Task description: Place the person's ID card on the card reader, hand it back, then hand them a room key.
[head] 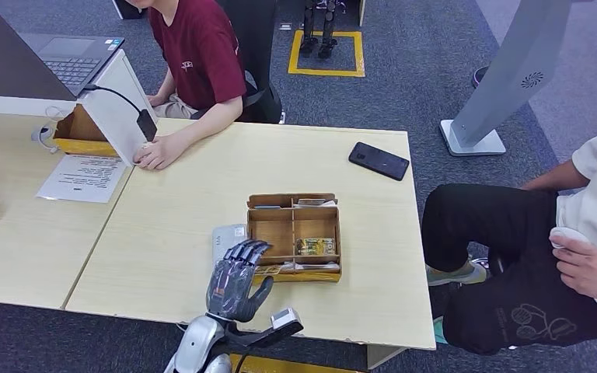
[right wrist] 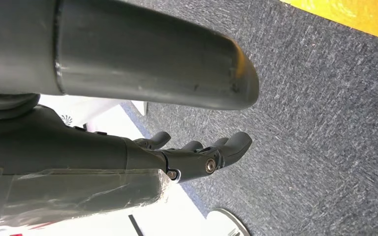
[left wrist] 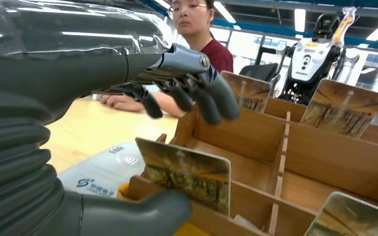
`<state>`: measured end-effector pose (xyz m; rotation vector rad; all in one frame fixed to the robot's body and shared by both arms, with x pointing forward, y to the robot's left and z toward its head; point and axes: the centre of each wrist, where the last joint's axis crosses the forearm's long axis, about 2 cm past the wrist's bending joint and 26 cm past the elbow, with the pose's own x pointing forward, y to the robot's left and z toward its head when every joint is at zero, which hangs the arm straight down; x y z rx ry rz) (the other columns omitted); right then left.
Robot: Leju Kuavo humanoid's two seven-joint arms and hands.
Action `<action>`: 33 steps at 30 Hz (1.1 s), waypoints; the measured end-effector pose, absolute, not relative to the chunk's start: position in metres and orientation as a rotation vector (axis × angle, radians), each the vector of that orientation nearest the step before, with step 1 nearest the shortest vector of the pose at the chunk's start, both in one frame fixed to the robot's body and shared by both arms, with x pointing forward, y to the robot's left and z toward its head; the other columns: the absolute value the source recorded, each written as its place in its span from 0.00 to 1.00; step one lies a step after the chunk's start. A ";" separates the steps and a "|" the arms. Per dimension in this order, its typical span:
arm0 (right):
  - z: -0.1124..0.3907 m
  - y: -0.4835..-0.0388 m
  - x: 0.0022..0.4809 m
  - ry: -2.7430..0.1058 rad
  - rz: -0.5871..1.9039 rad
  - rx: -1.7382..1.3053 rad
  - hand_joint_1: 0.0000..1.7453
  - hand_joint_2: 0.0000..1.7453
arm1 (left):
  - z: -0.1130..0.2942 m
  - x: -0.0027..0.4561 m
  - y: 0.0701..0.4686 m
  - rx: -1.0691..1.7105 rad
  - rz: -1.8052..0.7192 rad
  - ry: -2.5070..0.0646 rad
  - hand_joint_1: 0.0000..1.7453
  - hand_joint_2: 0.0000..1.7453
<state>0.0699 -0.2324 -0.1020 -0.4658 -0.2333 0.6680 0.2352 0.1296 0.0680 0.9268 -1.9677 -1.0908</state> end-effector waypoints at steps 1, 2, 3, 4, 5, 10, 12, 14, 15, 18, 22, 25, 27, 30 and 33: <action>-0.102 -0.232 0.070 -0.235 0.667 -0.466 0.00 0.00 | 0.067 0.235 0.130 0.921 -1.090 -1.963 1.00 1.00; -0.102 -0.233 0.070 -0.236 0.666 -0.467 0.00 0.00 | 0.066 0.235 0.130 0.916 -1.089 -1.958 1.00 1.00; -0.102 -0.233 0.070 -0.237 0.665 -0.468 0.00 0.00 | 0.065 0.235 0.130 0.910 -1.086 -1.955 1.00 1.00; -0.102 -0.233 0.070 -0.238 0.664 -0.469 0.00 0.00 | 0.064 0.235 0.130 0.907 -1.084 -1.955 1.00 1.00; -0.102 -0.233 0.070 -0.238 0.663 -0.469 0.00 0.00 | 0.064 0.235 0.130 0.905 -1.080 -1.956 1.00 1.00; -0.102 -0.233 0.070 -0.236 0.657 -0.469 0.00 0.00 | 0.065 0.239 0.130 0.904 -1.066 -1.963 1.00 1.00; -0.102 -0.233 0.070 -0.235 0.655 -0.468 0.00 0.00 | 0.066 0.239 0.131 0.902 -1.061 -1.962 1.00 1.00; -0.102 -0.233 0.070 -0.235 0.654 -0.468 0.00 0.00 | 0.065 0.240 0.131 0.900 -1.058 -1.961 1.00 1.00; -0.102 -0.233 0.070 -0.235 0.654 -0.468 0.00 0.00 | 0.065 0.240 0.131 0.899 -1.058 -1.961 1.00 1.00; -0.102 -0.233 0.070 -0.234 0.654 -0.468 0.00 0.00 | 0.065 0.240 0.131 0.898 -1.058 -1.960 1.00 1.00; -0.102 -0.233 0.070 -0.234 0.654 -0.468 0.00 0.00 | 0.065 0.241 0.131 0.897 -1.056 -1.960 1.00 1.00; -0.102 -0.233 0.070 -0.234 0.654 -0.467 0.00 0.00 | 0.065 0.241 0.132 0.882 -1.036 -1.962 1.00 1.00; -0.102 -0.233 0.070 -0.232 0.654 -0.464 0.00 0.00 | 0.064 0.242 0.133 0.865 -1.017 -1.965 1.00 1.00; -0.102 -0.233 0.070 -0.229 0.656 -0.457 0.00 0.00 | 0.069 0.246 0.134 0.834 -0.975 -1.971 1.00 1.00; -0.102 -0.233 0.069 -0.228 0.657 -0.454 0.00 0.00 | 0.086 0.259 0.139 0.805 -0.924 -1.990 1.00 1.00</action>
